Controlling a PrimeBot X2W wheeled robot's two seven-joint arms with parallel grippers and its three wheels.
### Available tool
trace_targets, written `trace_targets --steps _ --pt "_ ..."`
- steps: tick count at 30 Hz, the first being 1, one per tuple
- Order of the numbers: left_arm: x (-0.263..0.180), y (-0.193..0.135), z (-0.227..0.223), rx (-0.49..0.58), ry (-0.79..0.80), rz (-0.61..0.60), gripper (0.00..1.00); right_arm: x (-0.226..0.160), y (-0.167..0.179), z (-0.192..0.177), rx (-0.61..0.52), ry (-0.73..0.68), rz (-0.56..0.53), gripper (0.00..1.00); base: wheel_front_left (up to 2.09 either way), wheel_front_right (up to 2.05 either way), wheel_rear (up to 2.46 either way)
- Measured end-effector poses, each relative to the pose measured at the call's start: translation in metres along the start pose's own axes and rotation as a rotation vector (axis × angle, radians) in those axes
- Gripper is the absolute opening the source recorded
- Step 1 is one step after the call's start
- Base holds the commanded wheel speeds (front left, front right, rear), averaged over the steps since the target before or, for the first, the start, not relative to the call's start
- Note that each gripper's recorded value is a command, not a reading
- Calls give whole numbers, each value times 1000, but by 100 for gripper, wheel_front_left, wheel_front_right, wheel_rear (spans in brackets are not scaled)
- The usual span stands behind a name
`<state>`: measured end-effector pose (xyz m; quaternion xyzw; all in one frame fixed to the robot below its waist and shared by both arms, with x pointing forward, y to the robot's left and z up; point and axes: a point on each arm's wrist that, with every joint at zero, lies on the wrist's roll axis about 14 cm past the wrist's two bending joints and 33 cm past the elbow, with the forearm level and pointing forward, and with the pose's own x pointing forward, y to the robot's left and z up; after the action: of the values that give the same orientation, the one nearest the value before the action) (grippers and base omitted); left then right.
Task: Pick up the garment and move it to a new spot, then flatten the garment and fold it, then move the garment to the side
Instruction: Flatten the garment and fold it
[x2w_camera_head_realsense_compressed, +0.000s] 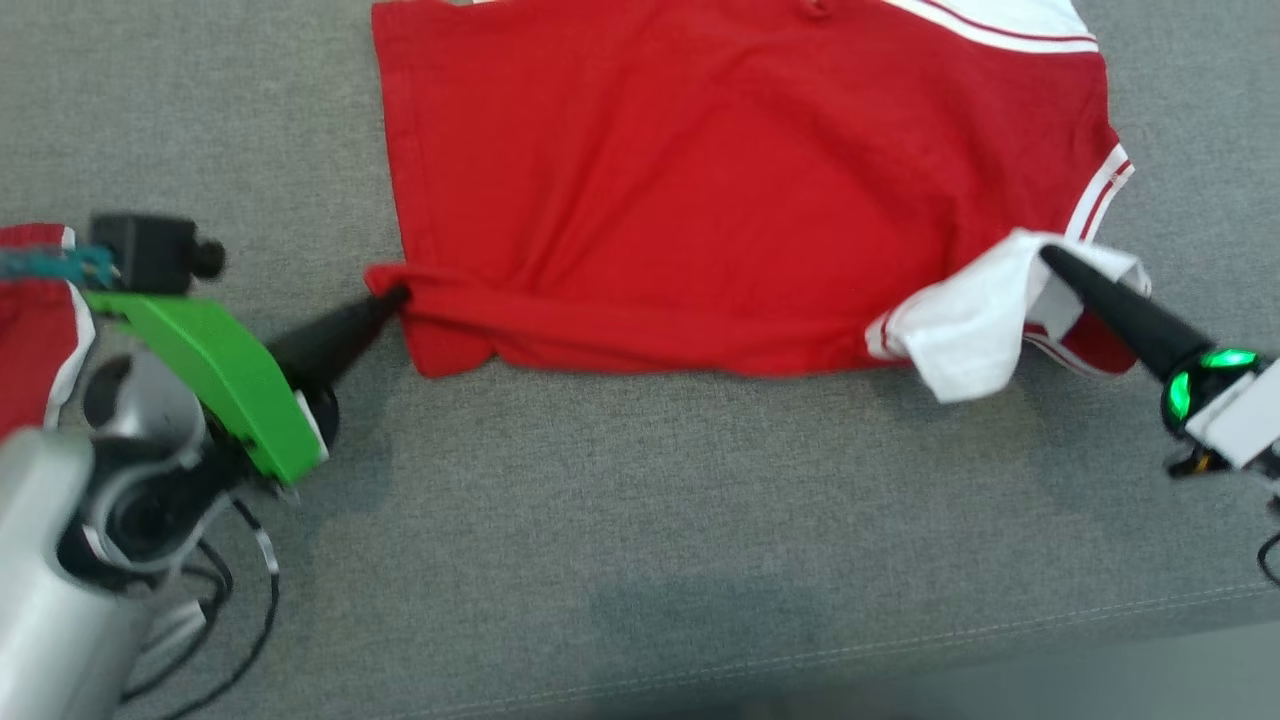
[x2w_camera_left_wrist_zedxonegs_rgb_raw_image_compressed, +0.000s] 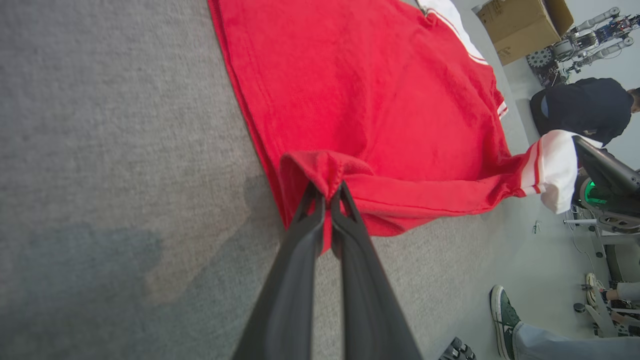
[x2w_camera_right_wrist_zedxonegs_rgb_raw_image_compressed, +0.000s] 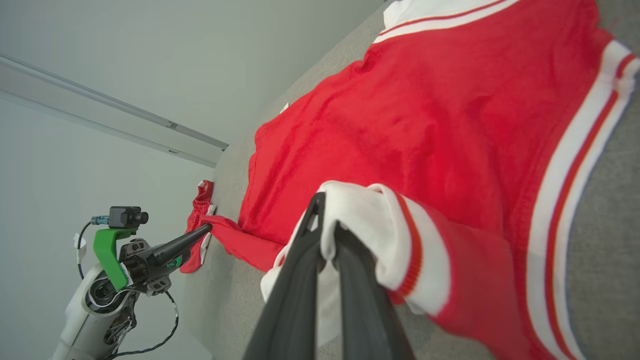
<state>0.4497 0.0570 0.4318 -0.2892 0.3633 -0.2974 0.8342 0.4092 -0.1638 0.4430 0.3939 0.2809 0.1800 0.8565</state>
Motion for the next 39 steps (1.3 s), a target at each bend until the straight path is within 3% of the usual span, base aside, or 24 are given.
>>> trace_targets --steps 3,4,8,13,17,19,21,23,26,29,33,39 --pt "14 0 60 -1 -89 1 0 28 11 43 -27 -39 43 0 0 0 0" --pt "14 0 60 -1 -89 1 0 28 11 43 -27 -39 43 0 0 0 0" --pt "25 -10 158 -39 -307 -31 0 65 45 130 -33 -223 126 0 0 0 0" --pt "-18 -47 285 18 -732 -90 0 74 139 229 -5 -543 391 0 0 0 0" --pt "-41 -96 315 101 -835 -184 0 45 213 264 -128 -704 586 0 0 0 0" --pt "-30 -111 301 124 -779 -220 0 44 221 258 -174 -688 593 0 0 0 0" --pt "-10 -108 273 120 -676 -213 0 60 206 235 -198 -602 537 0 0 0 0" --pt "14 -73 227 46 -542 -144 0 84 163 193 -174 -471 419 0 0 0 0" --pt "33 0 127 -125 -336 12 0 99 72 114 -33 -296 191 0 0 0 0" --pt "27 27 64 -299 -257 59 0 85 11 54 93 -198 25 0 0 0 0" --pt "13 34 45 -367 -292 61 0 64 -24 31 224 -246 -82 0 0 0 0" --pt "-10 38 47 -371 -397 79 0 42 -28 29 311 -339 -102 0 0 0 0"
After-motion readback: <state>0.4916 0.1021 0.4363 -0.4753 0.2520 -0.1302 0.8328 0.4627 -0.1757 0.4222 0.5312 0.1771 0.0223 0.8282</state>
